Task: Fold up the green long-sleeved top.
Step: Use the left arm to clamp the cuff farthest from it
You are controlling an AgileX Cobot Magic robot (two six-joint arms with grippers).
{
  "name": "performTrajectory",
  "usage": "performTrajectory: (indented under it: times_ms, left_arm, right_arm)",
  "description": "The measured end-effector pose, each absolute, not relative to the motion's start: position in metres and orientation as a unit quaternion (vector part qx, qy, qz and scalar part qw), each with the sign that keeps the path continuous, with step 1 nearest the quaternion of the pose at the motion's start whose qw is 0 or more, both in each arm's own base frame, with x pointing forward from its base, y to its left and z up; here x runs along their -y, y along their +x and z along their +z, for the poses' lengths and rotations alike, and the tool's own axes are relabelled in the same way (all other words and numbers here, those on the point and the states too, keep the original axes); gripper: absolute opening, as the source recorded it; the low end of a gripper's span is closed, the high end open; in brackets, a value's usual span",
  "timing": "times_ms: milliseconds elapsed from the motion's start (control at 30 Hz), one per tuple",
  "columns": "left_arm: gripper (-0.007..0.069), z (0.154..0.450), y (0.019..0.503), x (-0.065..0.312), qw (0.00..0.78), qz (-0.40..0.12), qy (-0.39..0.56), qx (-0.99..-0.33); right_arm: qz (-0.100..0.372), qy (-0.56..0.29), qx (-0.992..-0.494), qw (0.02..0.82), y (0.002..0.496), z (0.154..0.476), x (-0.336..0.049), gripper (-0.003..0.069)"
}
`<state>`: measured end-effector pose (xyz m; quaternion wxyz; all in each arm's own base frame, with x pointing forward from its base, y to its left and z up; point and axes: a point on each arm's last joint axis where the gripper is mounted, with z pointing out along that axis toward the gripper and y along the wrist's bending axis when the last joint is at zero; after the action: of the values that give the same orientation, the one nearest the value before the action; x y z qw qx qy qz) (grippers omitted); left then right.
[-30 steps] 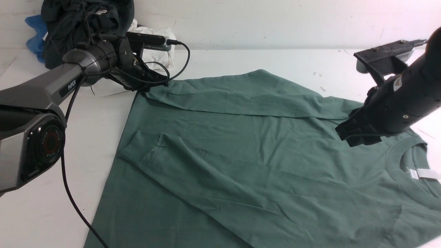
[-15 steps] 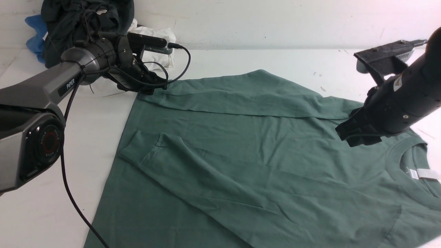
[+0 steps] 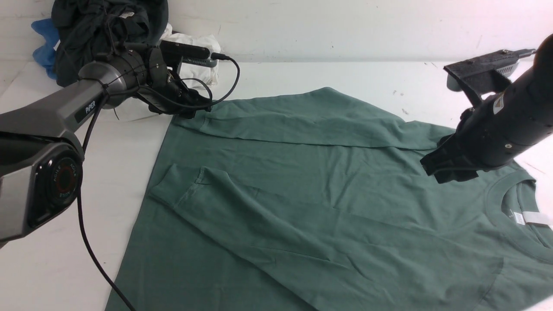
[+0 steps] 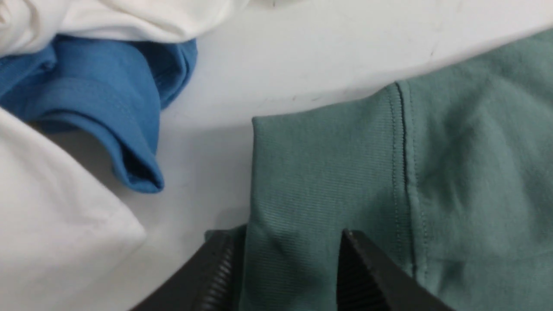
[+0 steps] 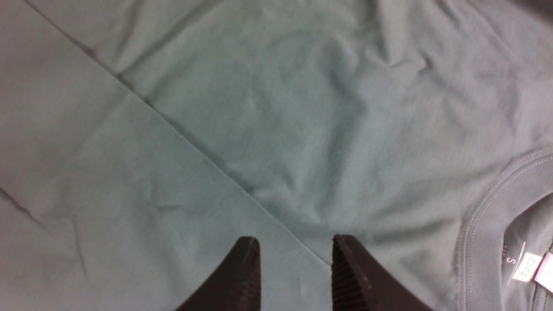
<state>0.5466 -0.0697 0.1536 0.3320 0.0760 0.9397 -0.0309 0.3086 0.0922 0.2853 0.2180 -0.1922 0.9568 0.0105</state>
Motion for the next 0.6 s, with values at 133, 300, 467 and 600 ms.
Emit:
performTrajectory:
  times_ms: [133,300,467,600]
  left_arm:
    - [0.0296,0.145,0.548,0.071,0.329,-0.034,0.074,-0.941]
    - [0.0238,0.145,0.548,0.072,0.330,-0.034,0.075,-0.940]
    - [0.0097,0.146,0.547,0.076,0.330,-0.035,0.078,-0.940]
    - [0.0027,0.160,0.545,0.076,0.335,-0.032,0.083,-0.938]
  right_arm:
    - [0.011,-0.192,-0.957,0.218,0.309,0.285,-0.092,0.0231]
    - [0.011,-0.192,-0.957,0.218,0.309,0.285,-0.092,0.0231]
    - [0.010,-0.192,-0.957,0.218,0.309,0.285,-0.092,0.0231]
    - [0.010,-0.193,-0.957,0.218,0.309,0.285,-0.092,0.0231]
